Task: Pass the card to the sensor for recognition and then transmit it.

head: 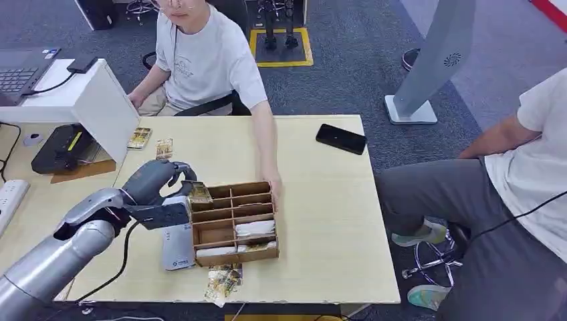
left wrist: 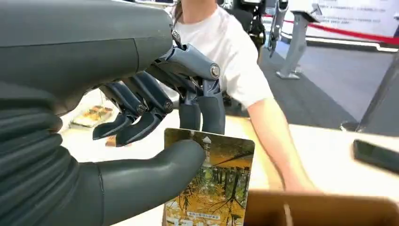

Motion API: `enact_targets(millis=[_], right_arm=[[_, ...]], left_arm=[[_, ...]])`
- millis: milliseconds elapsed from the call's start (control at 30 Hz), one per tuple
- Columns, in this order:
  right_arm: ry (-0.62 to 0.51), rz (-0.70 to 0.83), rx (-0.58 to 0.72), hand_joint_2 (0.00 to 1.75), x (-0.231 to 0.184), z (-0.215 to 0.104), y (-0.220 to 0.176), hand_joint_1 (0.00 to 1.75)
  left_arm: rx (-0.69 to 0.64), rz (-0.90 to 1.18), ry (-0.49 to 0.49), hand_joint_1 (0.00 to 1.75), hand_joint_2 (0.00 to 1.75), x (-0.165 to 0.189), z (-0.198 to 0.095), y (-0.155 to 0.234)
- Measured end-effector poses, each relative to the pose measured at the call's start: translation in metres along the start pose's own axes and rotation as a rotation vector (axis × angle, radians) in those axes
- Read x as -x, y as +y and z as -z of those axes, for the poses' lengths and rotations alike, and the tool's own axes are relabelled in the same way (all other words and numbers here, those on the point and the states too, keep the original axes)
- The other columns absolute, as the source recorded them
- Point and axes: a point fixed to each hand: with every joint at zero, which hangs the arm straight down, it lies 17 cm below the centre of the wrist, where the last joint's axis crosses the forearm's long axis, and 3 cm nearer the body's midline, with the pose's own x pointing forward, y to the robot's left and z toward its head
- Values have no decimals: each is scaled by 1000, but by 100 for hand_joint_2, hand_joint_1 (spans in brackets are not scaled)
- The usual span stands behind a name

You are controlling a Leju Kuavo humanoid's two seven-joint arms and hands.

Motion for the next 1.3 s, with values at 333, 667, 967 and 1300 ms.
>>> enact_targets(millis=[333, 667, 967, 1300], right_arm=[[-53, 62, 5, 0, -5, -4, -5, 0], [-35, 34, 24, 0, 7, -4, -7, 0], [-29, 26, 19, 0, 12, -5, -5, 0], [-25, 23, 12, 0, 38, -17, -10, 0]], left_arm=[[-149, 83, -62, 175, 175, -11, -18, 205], [-377, 146, -87, 175, 175, -72, -60, 402], [-518, 325, 102, 175, 175, -40, -77, 445], [-474, 423, 280, 175, 175, 30, -57, 382]])
